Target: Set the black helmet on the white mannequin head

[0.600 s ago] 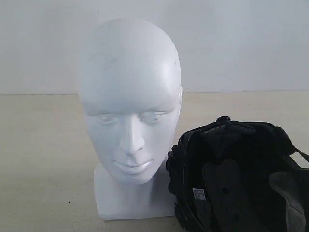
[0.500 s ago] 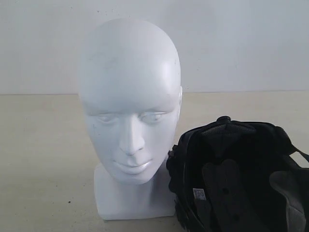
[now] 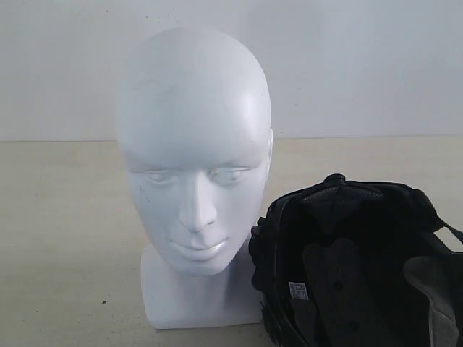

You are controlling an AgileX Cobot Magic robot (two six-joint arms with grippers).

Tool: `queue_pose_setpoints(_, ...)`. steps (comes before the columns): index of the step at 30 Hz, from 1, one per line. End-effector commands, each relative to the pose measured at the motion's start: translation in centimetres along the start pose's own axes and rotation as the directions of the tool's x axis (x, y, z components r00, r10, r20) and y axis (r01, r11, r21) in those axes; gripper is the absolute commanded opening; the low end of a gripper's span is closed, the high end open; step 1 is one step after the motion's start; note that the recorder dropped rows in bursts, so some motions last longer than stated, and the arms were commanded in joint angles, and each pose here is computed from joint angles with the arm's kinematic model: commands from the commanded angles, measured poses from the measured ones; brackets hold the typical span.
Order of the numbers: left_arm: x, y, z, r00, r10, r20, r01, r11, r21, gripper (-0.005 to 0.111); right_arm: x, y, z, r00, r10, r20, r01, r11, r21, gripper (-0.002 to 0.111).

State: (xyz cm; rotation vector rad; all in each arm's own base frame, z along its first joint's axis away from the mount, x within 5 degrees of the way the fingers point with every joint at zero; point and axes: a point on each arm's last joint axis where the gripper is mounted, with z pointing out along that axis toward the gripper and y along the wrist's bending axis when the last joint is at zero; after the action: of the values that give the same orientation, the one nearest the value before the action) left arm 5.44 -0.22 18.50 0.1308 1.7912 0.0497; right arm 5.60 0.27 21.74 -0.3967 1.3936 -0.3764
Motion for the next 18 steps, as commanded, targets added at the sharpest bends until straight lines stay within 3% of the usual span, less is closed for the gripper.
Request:
queue_pose_setpoints(1, 0.0, 0.0, 0.0, 1.0, 0.005, 0.006, -0.005, 1.0, -0.003, 0.004, -4.2, -2.2, -1.4, 0.879, -0.015, 0.476, -0.103, 0.97, 0.22, 0.0)
queue_pose_setpoints(4, 0.0, 0.0, 0.0, 1.0, 0.005, 0.006, -0.005, 1.0, -0.003, 0.004, -7.0, -3.7, -4.2, 0.62, -0.108, 0.777, -0.245, 0.914, 0.323, 0.0)
queue_pose_setpoints(6, 0.0, 0.0, 0.0, 1.0, 0.005, 0.006, -0.005, 1.0, -0.003, 0.004, -9.4, -5.3, -5.7, 0.466, -0.033, 0.884, -0.388, 0.89, 0.238, 0.0)
queue_pose_setpoints(8, 0.0, 0.0, 0.0, 1.0, 0.005, 0.006, -0.005, 1.0, -0.003, 0.004, -12.1, -6.7, -6.5, 0.398, 0.047, 0.916, -0.436, 0.888, 0.144, 0.0)
queue_pose_setpoints(10, 0.0, 0.0, 0.0, 1.0, 0.005, 0.006, -0.005, 1.0, -0.003, 0.004, -14.6, -8.0, -7.1, 0.406, 0.136, 0.904, -0.451, 0.89, 0.068, 0.0)
queue_pose_setpoints(13, 0.0, 0.0, 0.0, 1.0, 0.005, 0.006, -0.005, 1.0, -0.003, 0.004, -17.8, -9.4, -7.1, 0.556, 0.356, 0.751, -0.485, 0.873, -0.054, 0.0)
queue_pose_setpoints(15, 0.0, 0.0, 0.0, 1.0, 0.005, 0.006, -0.005, 1.0, -0.003, 0.004, -19.1, -10.5, -6.9, 0.571, 0.57, 0.591, -0.624, 0.769, -0.138, 0.0)
queue_pose_setpoints(17, 0.0, 0.0, 0.0, 1.0, 0.005, 0.006, -0.005, 1.0, -0.003, 0.004, -19.5, -11.2, -6.8, 0.558, 0.714, 0.423, -0.746, 0.654, -0.121, 0.0)
queue_pose_setpoints(18, 0.0, 0.0, 0.0, 1.0, 0.005, 0.006, -0.005, 1.0, -0.003, 0.004, -19.5, -11.3, -7.0, 0.58, 0.729, 0.363, -0.76, 0.645, -0.081, 0.0)
